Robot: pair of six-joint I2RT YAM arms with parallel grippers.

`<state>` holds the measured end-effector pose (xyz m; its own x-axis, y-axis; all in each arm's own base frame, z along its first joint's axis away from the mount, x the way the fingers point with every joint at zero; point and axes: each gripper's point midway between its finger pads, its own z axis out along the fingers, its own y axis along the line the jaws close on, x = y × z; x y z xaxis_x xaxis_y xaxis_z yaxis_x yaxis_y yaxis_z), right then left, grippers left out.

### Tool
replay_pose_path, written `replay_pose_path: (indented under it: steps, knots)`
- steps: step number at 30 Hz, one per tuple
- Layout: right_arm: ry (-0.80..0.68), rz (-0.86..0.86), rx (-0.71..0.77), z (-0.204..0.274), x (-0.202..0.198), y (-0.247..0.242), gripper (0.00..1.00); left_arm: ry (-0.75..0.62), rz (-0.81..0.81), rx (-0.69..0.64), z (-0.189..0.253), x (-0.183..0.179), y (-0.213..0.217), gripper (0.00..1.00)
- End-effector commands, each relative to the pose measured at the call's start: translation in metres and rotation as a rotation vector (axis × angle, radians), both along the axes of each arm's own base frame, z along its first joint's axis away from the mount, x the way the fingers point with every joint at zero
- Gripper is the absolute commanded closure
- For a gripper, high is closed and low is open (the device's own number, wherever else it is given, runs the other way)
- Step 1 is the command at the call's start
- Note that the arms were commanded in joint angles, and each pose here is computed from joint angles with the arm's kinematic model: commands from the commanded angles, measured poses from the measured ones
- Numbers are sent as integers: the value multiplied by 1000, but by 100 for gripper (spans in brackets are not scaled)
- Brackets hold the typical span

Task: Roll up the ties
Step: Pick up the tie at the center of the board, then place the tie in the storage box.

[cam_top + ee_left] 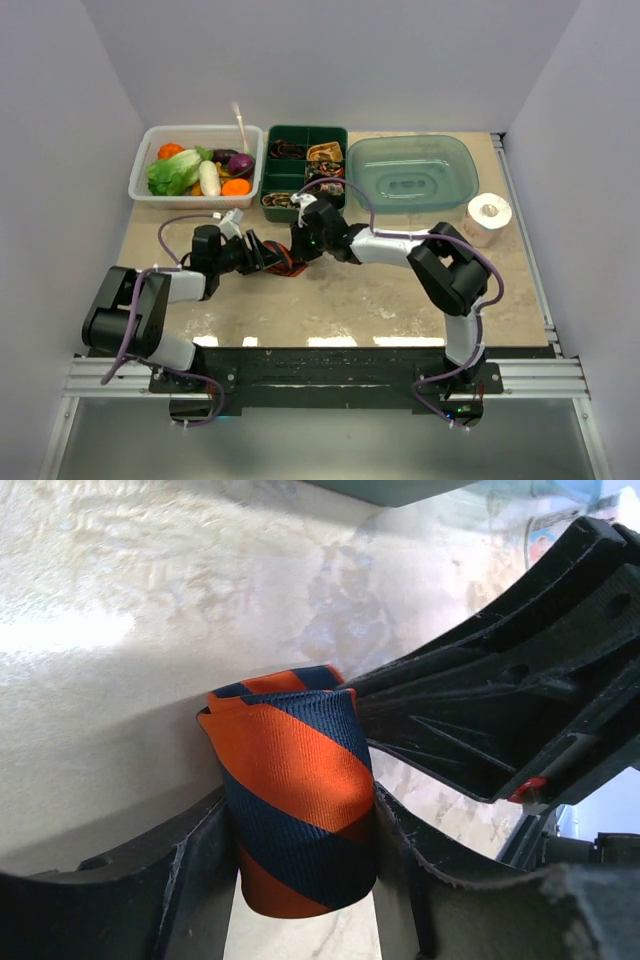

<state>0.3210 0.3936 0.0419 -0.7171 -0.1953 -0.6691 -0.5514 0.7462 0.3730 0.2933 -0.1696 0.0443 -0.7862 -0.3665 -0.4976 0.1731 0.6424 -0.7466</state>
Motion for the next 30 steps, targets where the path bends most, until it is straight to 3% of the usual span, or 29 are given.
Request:
replay_pose_path:
  steps: [1,2,8,9,19,26,30]
  knots:
    - [-72,-16,156,77,12,-12,66,-131,-22,-30,45,8,-7,47]
    - [-90,-5,194,95,10,-16,55,-142,-25,-33,50,7,-7,48]
    - [-152,64,308,142,15,-35,13,-255,-70,-74,103,1,-12,48]
    - [-161,105,341,152,10,-34,1,-278,-91,-84,114,-4,-14,48]
    - [-206,390,500,197,-26,-26,1,-477,-354,-166,198,-43,-33,48]
    - [-283,447,539,222,-40,-32,1,-499,-430,-139,205,-58,-36,48]
    - [-254,530,575,223,-53,-30,1,-540,-461,-153,215,-66,-37,48]
